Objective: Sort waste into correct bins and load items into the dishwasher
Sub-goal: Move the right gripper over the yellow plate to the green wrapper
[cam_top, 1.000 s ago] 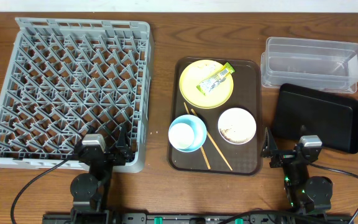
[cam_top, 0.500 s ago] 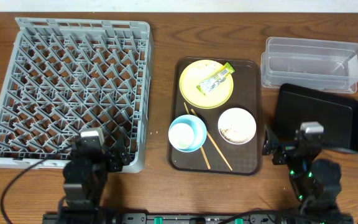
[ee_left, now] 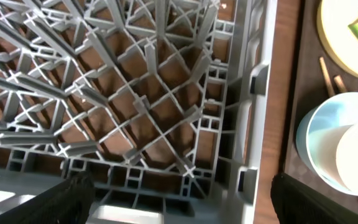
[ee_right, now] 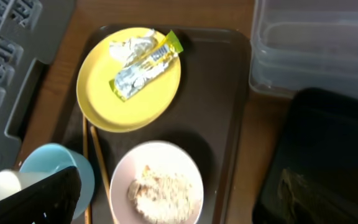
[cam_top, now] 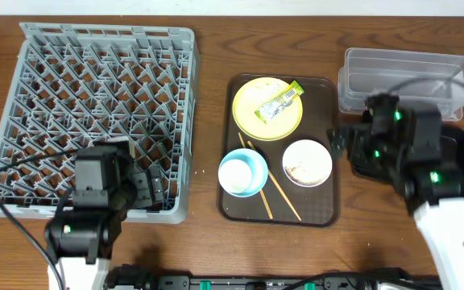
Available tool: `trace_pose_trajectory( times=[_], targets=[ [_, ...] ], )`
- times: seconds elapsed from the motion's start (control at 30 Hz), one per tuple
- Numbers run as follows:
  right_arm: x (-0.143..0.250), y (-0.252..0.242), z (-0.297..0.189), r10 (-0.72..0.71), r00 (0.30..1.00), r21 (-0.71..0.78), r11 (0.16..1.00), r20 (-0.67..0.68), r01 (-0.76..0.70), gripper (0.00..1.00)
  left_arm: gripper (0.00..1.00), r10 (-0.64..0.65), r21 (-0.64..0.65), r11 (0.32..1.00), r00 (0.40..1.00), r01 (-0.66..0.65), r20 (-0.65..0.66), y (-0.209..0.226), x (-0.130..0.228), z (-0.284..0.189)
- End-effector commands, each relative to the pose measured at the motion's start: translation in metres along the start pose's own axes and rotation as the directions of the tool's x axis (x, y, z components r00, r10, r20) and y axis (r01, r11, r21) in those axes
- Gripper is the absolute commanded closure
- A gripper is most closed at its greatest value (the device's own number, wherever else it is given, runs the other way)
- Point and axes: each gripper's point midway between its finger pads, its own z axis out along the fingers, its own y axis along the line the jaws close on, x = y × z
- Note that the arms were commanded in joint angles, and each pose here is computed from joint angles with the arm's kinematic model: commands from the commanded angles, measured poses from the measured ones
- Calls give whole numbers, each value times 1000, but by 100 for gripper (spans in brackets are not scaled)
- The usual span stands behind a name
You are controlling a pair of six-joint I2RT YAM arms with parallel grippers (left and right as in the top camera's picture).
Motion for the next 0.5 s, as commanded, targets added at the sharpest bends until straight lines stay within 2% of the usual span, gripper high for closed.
trace_pose_trajectory(
  times=[0.0, 0.07, 0.17, 0.3, 0.47],
  targets=[
    [-18, 17, 9, -36, 999, -88, 995, 0, 35, 1, 8, -14, 14, 1000, 1000, 14, -18, -3, -2, -2],
    [-29, 35, 17, -50, 998, -200, 978, 42, 57, 1, 8, -14, 51, 999, 999, 16, -35, -9, 1, -2],
    [-43, 50, 30, -77, 993, -258, 961, 92, 98, 1, 8, -14, 61, 998, 999, 16, -32, -11, 1, -3],
    [-40, 61, 55, -114, 990, -216, 968, 78, 129, 1, 8, -13, 59, 998, 1000, 13, -8, -11, -5, -3],
    [-40, 70, 82, -146, 988, -85, 985, 52, 150, 1, 8, -13, 59, 998, 1000, 13, -3, -11, -6, -3]
  ],
)
